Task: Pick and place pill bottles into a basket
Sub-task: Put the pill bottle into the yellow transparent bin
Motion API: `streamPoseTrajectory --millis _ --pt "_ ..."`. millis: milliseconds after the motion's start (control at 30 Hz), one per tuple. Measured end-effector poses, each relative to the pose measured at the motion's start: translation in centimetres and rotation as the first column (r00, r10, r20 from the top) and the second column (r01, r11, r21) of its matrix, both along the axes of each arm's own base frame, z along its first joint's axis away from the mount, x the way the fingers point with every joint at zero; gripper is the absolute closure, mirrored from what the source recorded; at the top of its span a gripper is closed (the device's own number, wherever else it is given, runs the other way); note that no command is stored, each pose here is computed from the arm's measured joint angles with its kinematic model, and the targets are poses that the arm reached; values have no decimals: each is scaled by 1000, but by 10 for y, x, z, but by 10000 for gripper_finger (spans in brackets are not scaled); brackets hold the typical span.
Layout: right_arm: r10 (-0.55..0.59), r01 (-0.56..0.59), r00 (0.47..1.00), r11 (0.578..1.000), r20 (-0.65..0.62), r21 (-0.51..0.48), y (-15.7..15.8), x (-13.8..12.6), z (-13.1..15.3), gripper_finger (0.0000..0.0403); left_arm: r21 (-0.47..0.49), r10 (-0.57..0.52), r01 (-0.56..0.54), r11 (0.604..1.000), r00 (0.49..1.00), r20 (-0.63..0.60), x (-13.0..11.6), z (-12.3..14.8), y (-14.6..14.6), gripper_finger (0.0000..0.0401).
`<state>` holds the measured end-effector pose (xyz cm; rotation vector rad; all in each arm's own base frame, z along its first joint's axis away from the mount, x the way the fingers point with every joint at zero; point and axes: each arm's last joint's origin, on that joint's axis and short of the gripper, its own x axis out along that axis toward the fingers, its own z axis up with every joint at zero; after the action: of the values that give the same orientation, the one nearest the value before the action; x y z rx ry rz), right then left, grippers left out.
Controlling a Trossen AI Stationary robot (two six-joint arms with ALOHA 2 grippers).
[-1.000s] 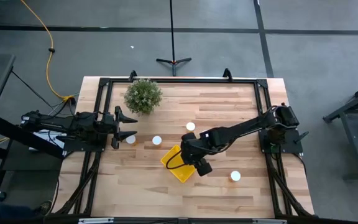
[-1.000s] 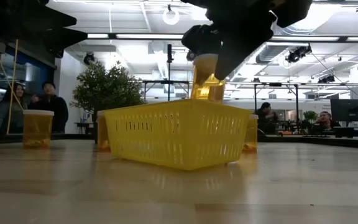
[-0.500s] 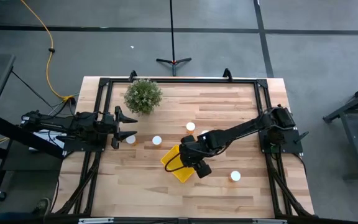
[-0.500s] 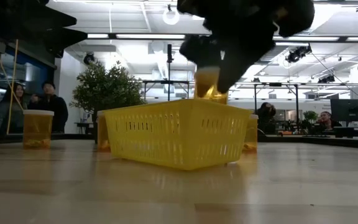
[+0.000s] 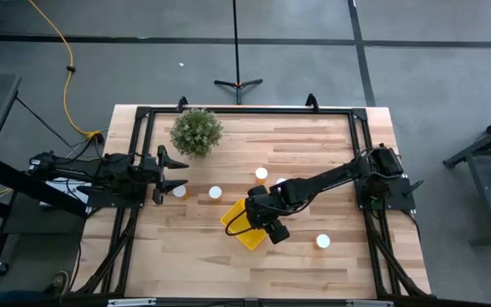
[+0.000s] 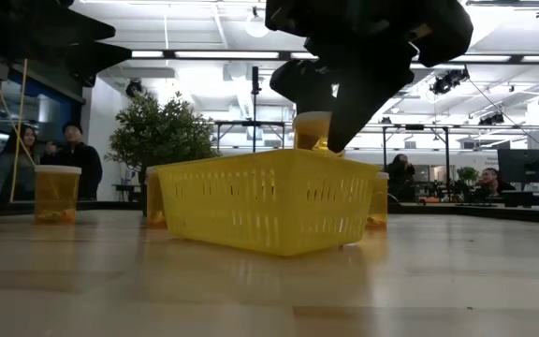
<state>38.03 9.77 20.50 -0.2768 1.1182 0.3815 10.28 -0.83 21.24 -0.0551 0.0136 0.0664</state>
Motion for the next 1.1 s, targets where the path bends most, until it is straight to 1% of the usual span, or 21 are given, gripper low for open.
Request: streamPoseTrajectory --millis 367,667,1100 --pt "3 -3 1000 1000 -9 6 2 -1 0 200 0 0 0 1000 1000 0 0 0 0 125" --pt "-2 2 1000 1000 -8 2 2 -1 0 178 0 0 0 1000 1000 0 0 0 0 125" --pt "0 0 1000 1000 -9 8 2 -1 0 175 0 0 0 1000 1000 0 0 0 0 125"
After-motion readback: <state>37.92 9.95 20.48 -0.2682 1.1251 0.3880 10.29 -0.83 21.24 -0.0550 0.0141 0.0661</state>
